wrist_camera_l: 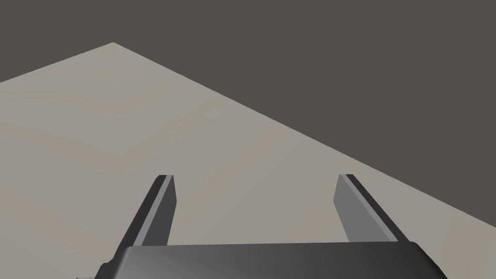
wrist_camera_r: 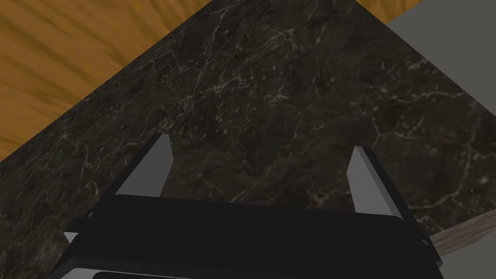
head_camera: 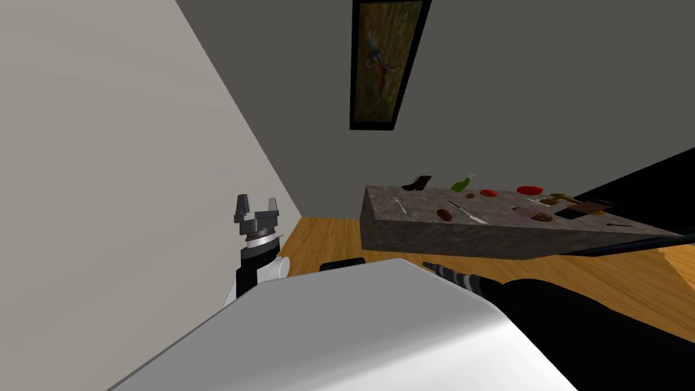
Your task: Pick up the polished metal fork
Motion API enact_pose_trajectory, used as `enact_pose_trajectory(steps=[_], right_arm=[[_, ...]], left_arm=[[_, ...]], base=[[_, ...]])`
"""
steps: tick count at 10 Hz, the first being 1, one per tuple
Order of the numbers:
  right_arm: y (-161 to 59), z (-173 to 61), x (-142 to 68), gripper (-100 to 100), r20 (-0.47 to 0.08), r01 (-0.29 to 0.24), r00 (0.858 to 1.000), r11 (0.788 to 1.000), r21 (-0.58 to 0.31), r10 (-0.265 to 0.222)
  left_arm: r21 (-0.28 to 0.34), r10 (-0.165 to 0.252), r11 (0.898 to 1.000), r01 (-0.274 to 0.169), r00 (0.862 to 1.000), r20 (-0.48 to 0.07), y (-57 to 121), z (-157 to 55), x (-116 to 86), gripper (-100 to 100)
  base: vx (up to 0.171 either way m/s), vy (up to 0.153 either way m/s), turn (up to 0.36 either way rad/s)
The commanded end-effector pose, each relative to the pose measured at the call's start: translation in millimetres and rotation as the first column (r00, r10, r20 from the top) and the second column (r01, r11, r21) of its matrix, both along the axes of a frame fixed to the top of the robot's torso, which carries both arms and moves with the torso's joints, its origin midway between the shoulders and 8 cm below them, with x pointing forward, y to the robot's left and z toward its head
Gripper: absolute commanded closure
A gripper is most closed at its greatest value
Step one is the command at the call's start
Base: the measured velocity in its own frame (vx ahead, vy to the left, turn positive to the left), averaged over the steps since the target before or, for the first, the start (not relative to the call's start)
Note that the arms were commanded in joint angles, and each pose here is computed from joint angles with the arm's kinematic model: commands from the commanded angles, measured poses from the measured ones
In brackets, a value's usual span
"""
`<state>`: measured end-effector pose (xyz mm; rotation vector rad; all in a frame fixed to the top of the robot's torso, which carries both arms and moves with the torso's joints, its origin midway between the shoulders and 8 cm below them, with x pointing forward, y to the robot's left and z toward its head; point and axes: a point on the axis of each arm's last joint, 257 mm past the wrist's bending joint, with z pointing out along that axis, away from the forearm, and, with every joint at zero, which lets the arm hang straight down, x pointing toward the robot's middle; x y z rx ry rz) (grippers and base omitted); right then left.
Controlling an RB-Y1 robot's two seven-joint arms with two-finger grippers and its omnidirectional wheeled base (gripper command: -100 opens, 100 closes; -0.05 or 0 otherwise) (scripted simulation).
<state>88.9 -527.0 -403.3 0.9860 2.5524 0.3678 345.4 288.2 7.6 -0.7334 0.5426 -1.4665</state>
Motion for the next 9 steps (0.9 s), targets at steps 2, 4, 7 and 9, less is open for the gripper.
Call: enact_pose_trajectory(steps=[2, 4, 7, 9], right_arm=[[-29, 9, -4, -100, -0.043, -0.033, 0.999, 0.997, -0.075, 0.030], [-52, 17, -5, -100, -0.072, -0.056, 0.996, 0.990, -0.129, 0.047], [-92, 35, 0, -100, -0.116, -0.098, 0.991, 0.970, -0.222, 0.074], [-120, 51, 9, -100, -0.141, -0.134, 0.985, 0.947, -0.293, 0.096]], left_arm=[[0.000, 0.000, 1.000, 0.000, 1.000, 0.000, 0.0, 0, 0, 0], [0.000, 0.000, 1.000, 0.000, 1.000, 0.000, 0.0, 0, 0, 0], [0.000, 0.000, 1.000, 0.000, 1.000, 0.000, 0.0, 0, 0, 0], [0.000, 0.000, 1.000, 0.000, 1.000, 0.000, 0.0, 0, 0, 0]], base=[[0.096, 0.007, 0.104], [0.096, 0.004, 0.090], [0.152, -0.002, 0.122], [0.179, -0.009, 0.133]])
